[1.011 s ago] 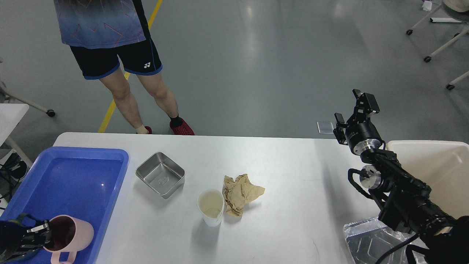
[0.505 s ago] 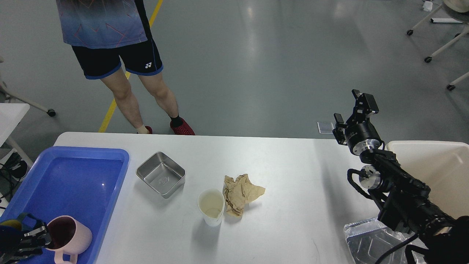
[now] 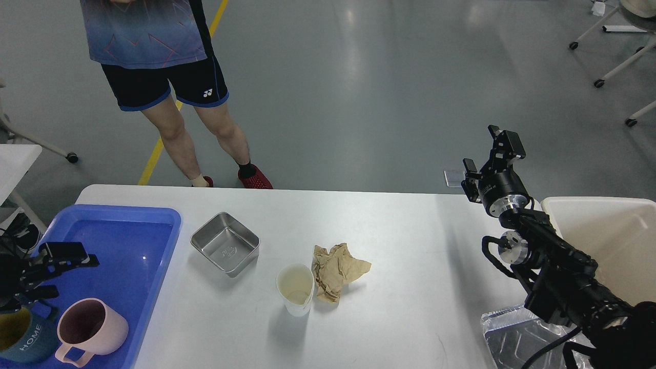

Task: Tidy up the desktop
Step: 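Set the pink mug down in the tray and open the left gripper, then move the left gripper to the square steel container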

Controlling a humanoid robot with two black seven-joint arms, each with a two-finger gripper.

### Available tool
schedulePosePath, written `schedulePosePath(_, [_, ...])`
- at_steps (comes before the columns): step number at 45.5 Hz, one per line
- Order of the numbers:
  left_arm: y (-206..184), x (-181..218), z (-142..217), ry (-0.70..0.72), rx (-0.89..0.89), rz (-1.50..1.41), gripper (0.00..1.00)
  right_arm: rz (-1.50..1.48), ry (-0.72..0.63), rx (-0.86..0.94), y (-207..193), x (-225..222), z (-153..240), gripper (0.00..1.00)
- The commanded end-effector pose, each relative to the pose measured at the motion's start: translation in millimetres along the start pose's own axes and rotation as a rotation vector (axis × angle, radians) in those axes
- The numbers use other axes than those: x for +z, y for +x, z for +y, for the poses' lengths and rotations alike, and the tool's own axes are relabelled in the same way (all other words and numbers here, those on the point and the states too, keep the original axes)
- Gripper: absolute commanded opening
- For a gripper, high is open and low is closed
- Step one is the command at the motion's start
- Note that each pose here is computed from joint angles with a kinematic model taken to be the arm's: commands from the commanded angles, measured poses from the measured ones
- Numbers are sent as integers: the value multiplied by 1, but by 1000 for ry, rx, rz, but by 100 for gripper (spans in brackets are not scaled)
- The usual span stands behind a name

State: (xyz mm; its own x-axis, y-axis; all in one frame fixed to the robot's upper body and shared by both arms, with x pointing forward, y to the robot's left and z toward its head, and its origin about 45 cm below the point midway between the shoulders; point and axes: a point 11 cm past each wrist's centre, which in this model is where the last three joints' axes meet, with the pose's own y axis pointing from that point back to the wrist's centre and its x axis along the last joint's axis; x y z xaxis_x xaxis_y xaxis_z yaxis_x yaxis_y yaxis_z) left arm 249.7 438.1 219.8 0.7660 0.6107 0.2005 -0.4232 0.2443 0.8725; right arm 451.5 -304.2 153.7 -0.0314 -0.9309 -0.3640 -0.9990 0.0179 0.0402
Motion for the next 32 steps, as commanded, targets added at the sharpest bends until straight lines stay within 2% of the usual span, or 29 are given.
schedulePosePath(1, [3, 10, 18, -30, 3, -19, 96, -2, -2, -1, -1, 1, 0, 100])
schedulePosePath(8, [7, 10, 48, -30, 11, -33, 97, -3, -5, 1, -1, 3, 0, 100])
schedulePosePath(20, [43, 31, 115, -76, 149, -87, 97, -1, -1, 2, -2, 1, -1, 100])
schedulePosePath(26, [45, 43, 104, -112, 156, -98, 97, -4, -1, -2, -4, 1, -2, 100])
schedulePosePath(32, [49, 65, 64, -170, 163, -91, 96, -5, -6, 0, -3, 4, 0, 100])
